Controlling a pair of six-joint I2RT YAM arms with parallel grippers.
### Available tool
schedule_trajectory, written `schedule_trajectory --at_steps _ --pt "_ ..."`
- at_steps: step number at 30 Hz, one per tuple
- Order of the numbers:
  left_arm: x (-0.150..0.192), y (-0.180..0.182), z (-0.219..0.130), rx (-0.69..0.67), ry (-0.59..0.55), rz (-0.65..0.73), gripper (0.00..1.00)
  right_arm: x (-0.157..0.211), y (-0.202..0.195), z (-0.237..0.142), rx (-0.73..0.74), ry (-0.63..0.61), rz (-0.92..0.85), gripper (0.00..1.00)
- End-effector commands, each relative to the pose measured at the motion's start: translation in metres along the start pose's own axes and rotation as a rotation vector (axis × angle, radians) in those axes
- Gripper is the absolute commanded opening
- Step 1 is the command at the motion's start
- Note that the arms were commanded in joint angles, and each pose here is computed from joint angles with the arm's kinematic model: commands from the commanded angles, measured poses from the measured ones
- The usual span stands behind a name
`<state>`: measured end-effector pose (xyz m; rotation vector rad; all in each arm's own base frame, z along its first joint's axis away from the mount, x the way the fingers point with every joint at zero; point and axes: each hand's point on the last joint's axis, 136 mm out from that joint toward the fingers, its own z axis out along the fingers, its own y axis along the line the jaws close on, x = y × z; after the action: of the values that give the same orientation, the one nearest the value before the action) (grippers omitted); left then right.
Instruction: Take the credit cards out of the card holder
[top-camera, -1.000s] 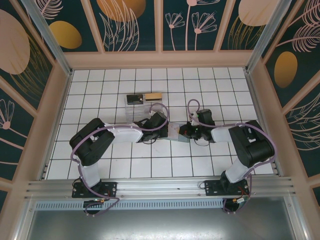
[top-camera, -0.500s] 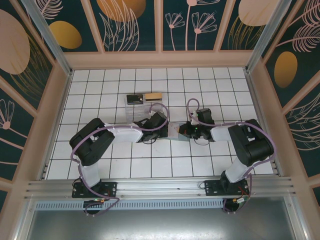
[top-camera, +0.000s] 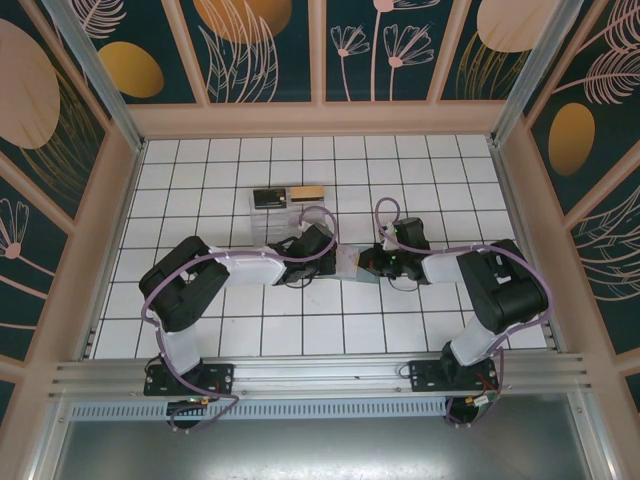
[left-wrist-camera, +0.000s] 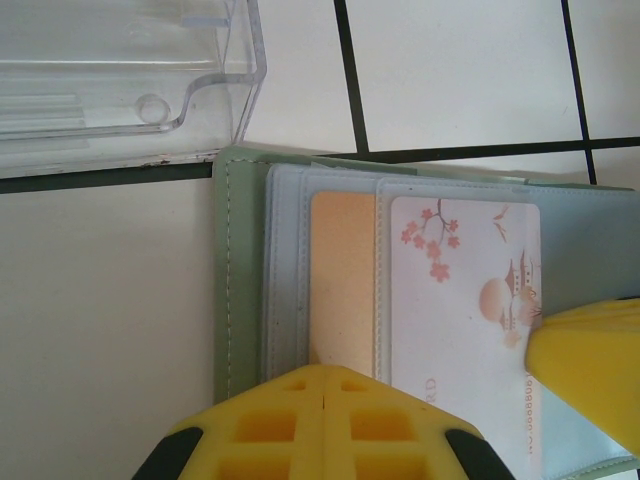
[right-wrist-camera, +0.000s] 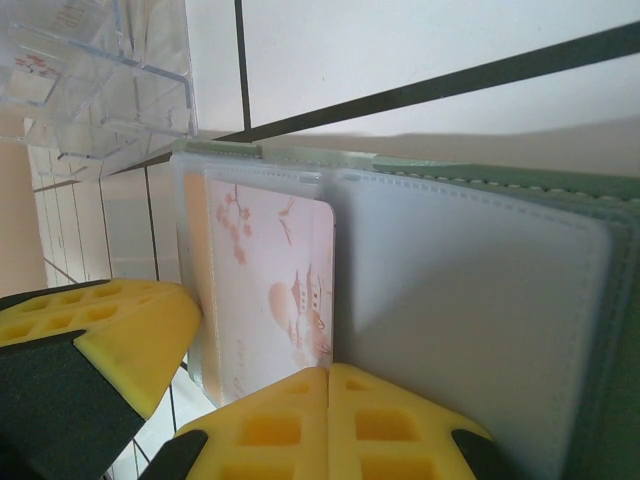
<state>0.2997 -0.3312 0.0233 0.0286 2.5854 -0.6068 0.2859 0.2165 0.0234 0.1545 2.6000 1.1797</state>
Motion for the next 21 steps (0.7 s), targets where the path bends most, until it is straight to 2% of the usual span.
schedule_trajectory --at_steps 1,10,16,21 --pt "0.024 0.030 0.004 -0.100 0.069 0.000 0.00 0.005 -0.015 -0.005 0.050 0.004 0.013 0.01" --pt "0.008 0.011 -0.010 -0.032 0.022 -0.005 0.00 0.004 -0.008 0.000 0.026 0.007 0.009 0.02" --pt "-0.014 -0.024 -0.029 0.110 -0.034 -0.009 0.00 0.005 -0.008 0.002 0.026 0.014 0.012 0.02" --pt "-0.014 -0.034 -0.025 0.148 -0.016 0.003 0.00 0.006 -0.008 0.001 0.027 0.012 0.010 0.02"
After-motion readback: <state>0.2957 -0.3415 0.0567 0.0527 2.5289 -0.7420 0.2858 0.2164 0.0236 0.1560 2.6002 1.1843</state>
